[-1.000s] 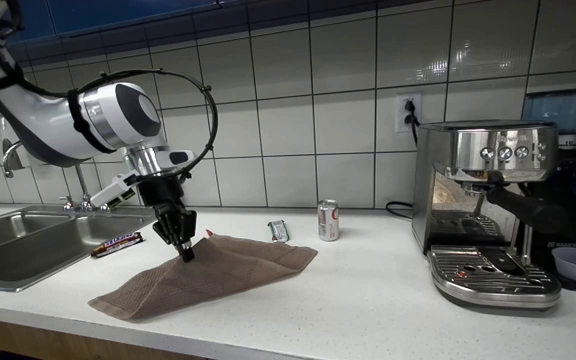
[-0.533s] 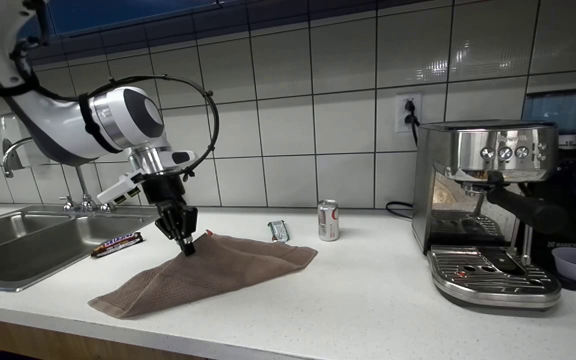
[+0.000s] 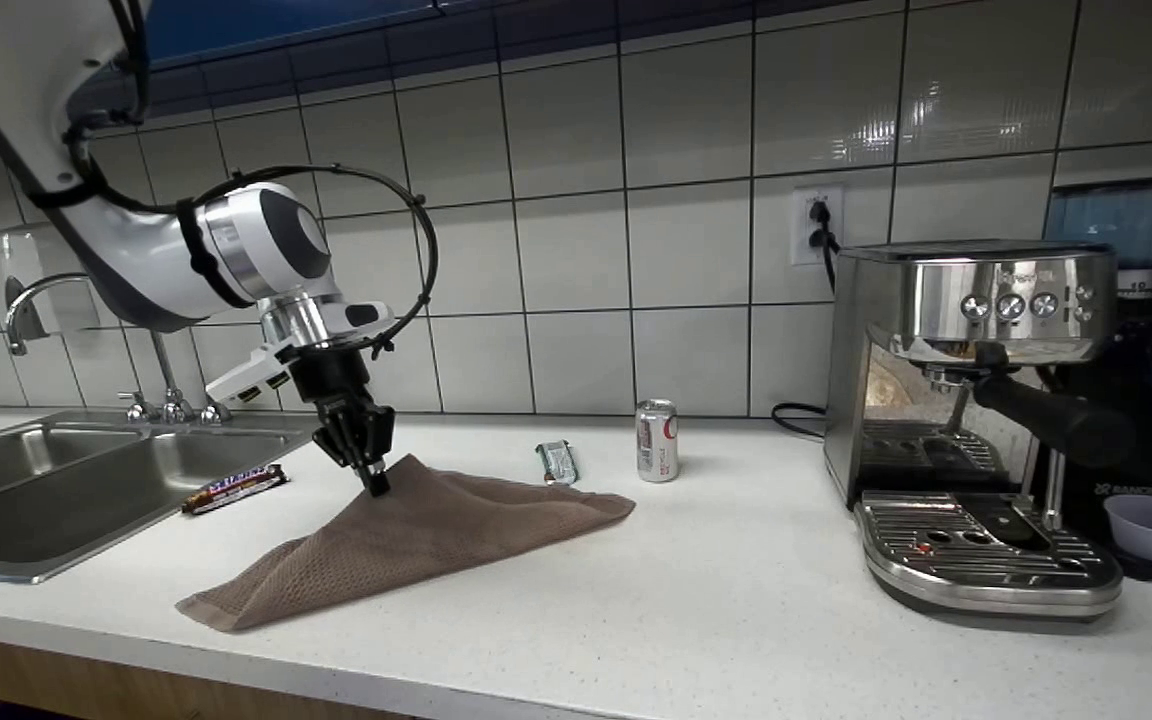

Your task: Fold the towel diagonally

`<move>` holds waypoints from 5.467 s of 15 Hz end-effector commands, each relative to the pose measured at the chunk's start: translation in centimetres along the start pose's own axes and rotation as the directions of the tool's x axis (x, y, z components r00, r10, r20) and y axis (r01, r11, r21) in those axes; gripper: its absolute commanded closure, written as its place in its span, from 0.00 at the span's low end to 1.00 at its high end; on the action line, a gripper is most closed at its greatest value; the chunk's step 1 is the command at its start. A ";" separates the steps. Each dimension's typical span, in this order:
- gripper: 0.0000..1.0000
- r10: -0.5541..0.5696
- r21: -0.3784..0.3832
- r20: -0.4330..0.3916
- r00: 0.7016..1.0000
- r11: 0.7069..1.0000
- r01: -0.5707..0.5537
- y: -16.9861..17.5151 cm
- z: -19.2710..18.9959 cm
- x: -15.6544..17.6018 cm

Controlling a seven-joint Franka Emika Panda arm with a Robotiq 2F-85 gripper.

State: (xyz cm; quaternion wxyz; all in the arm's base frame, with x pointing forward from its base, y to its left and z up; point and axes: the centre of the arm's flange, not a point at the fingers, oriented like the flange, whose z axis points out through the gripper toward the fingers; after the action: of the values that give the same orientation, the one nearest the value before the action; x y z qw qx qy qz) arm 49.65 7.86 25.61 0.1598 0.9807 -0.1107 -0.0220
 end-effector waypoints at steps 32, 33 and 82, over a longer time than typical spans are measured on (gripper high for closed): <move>0.99 0.077 0.000 0.003 0.997 0.997 -0.077 -6.0 -1.5 6.9; 0.99 0.080 0.004 0.005 0.997 0.997 -0.080 -6.1 -1.5 7.0; 0.99 0.295 0.078 0.085 0.952 0.950 -0.301 -8.6 -1.6 11.0</move>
State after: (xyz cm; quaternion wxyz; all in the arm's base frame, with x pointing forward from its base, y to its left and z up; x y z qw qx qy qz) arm 61.37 13.35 24.23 0.1076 0.9620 -0.2502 -0.0189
